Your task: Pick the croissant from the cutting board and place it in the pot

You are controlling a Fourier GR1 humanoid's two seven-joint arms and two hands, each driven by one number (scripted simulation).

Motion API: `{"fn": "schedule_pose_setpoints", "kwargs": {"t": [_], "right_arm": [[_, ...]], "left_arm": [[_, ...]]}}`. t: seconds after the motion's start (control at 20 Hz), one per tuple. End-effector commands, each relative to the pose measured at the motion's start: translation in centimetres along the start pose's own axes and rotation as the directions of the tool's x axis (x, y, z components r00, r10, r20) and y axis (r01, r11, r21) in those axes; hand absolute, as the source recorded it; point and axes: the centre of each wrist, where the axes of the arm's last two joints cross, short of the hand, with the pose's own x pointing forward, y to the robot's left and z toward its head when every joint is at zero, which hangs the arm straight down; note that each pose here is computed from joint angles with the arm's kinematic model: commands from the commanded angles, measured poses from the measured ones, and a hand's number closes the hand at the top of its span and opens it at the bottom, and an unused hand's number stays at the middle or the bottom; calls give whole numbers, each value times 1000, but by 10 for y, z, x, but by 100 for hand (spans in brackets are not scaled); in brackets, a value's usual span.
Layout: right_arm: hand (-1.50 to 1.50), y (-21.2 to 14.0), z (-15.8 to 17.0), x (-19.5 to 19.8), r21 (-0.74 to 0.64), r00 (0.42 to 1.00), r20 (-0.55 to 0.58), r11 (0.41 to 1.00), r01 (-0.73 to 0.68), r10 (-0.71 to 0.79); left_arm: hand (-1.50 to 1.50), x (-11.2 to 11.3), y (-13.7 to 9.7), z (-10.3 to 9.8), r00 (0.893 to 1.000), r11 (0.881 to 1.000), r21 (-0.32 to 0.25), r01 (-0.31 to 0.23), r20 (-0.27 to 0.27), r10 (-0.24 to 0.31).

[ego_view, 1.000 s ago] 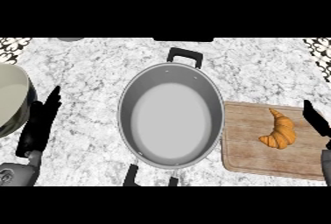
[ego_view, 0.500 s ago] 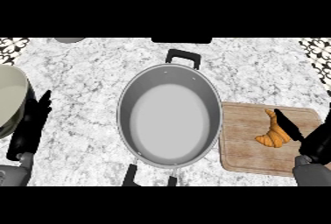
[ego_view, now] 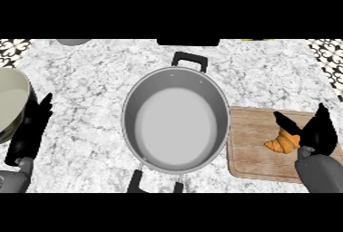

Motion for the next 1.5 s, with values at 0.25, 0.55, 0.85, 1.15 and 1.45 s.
{"fn": "schedule_pose_setpoints", "kwargs": {"t": [0.25,0.55,0.85,1.15,1.45], "right_arm": [[-150,-34,49,96,193,960,-150,960,-204,235],[-150,-53,57,105,188,954,-207,966,-178,216],[-150,-37,58,93,226,929,-247,949,-221,275],[-150,-36,52,81,211,932,-255,956,-205,256],[-150,-39,42,69,213,920,-252,944,-251,301]], "left_arm": [[0,-5,4,0,1000,1000,29,-5,-23,6],[0,-7,21,-3,999,999,34,-18,-31,19],[0,-2,8,0,1000,1000,14,-21,-13,21],[0,-5,18,4,1000,1000,23,-15,-13,15],[0,8,4,-3,1000,1000,23,-15,-10,15]]}}
